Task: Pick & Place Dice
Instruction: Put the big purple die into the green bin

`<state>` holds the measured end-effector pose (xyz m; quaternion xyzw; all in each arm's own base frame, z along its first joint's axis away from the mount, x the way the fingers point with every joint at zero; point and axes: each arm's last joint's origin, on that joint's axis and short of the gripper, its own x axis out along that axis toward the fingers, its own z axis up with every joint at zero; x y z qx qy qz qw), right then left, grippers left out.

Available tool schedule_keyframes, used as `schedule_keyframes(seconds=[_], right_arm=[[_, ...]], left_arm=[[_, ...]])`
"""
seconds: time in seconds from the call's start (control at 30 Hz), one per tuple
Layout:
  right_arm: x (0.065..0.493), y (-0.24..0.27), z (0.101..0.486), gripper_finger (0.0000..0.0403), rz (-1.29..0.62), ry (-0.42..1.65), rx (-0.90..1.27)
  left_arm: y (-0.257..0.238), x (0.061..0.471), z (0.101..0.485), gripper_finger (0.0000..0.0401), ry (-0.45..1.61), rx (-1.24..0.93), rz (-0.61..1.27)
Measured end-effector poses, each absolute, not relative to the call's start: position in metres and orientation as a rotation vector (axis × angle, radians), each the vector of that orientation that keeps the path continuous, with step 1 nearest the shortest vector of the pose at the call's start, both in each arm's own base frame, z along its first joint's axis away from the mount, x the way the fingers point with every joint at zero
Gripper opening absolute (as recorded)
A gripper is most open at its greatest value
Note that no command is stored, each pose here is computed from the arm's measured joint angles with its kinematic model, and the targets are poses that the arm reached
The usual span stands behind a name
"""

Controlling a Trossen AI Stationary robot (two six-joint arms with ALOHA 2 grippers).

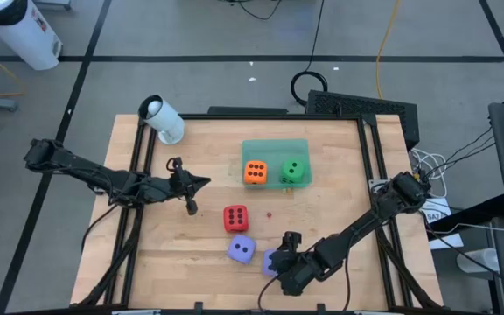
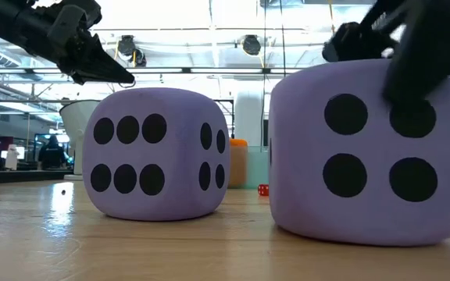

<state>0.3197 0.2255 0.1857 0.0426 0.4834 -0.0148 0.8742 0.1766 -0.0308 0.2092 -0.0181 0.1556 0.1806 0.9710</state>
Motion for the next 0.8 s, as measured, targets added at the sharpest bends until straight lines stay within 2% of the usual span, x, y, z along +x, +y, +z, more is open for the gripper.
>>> schedule_keyframes(seconds=[0.13,0.3,0.43,0.63,0.8], right_arm=[[0.320,0.222,0.176,0.0390,-0.022,0.995,0.070],[0.323,0.217,0.175,0.0352,-0.028,0.980,0.082],[0.323,0.213,0.181,0.0351,-0.018,0.968,0.071],[0.315,0.204,0.216,0.0351,-0.035,0.867,0.011],[0.304,0.180,0.258,0.0351,-0.136,0.746,-0.052]], left_arm=[[-0.031,0.177,0.209,0.0026,0.314,-0.040,0.365],[-0.031,0.177,0.210,0.0026,0.306,-0.043,0.365],[-0.031,0.178,0.213,0.0026,0.273,-0.048,0.360],[-0.033,0.180,0.218,0.0026,0.233,-0.044,0.311],[-0.034,0.182,0.225,0.0026,0.167,-0.034,0.285]])
